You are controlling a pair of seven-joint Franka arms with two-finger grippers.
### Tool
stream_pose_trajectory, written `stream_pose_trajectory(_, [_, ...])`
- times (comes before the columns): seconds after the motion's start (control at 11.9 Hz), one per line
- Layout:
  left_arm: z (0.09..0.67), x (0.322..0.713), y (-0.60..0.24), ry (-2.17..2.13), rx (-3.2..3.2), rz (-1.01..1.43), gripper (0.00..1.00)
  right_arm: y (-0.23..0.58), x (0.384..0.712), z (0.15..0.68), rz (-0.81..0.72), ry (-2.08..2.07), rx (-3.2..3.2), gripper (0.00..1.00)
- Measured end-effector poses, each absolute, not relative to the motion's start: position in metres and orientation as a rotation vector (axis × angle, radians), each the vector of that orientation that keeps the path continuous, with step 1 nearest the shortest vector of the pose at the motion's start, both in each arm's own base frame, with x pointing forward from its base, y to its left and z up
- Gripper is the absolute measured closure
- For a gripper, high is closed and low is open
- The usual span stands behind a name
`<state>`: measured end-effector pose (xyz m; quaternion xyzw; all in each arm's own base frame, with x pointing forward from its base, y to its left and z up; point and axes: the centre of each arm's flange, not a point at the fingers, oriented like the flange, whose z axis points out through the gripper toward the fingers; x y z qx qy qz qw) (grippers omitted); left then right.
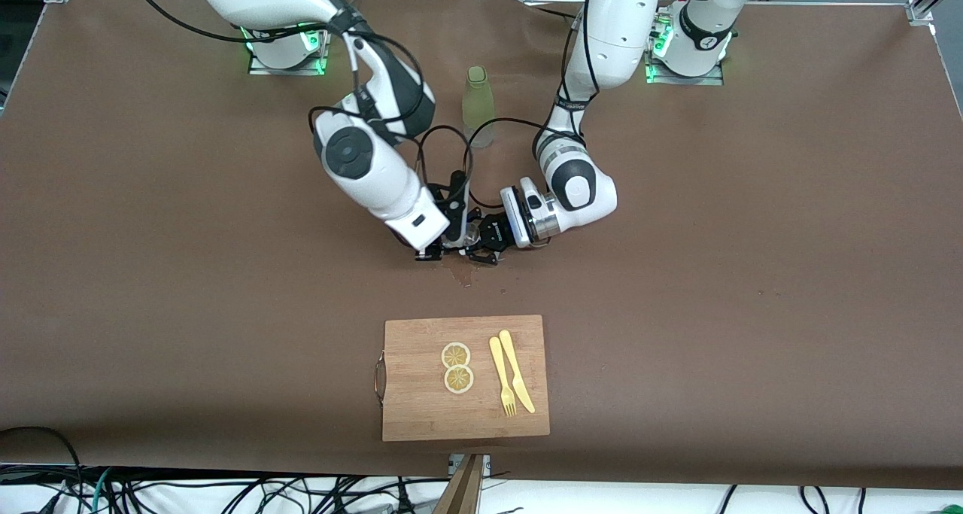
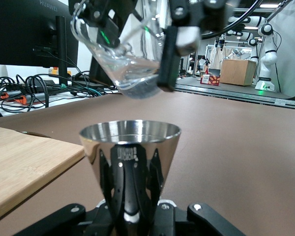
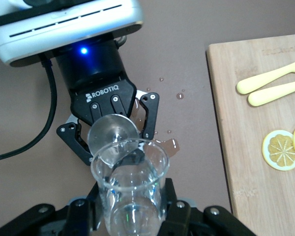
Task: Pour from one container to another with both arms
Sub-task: 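Tip the glass upright with the right gripper while the left gripper withdraws the jigger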
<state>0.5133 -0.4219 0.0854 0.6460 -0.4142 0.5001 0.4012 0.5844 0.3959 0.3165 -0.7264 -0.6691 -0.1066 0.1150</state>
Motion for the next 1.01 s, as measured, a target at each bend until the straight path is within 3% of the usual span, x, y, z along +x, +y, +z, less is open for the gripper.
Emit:
stream_pose_trajectory(0.42, [0.092,0.532,-0.402,-1.058,1.657,1.303,0.92,0.304,0.634,0.311,-0.505,-1.700,-2.005,0.50])
stream_pose_trajectory(1.01, [0.122,0.592,-0.323,-1.096,1.686,1.343,0.92,0.152,0.662,0.295,-0.665,-1.382,-1.788,0.50])
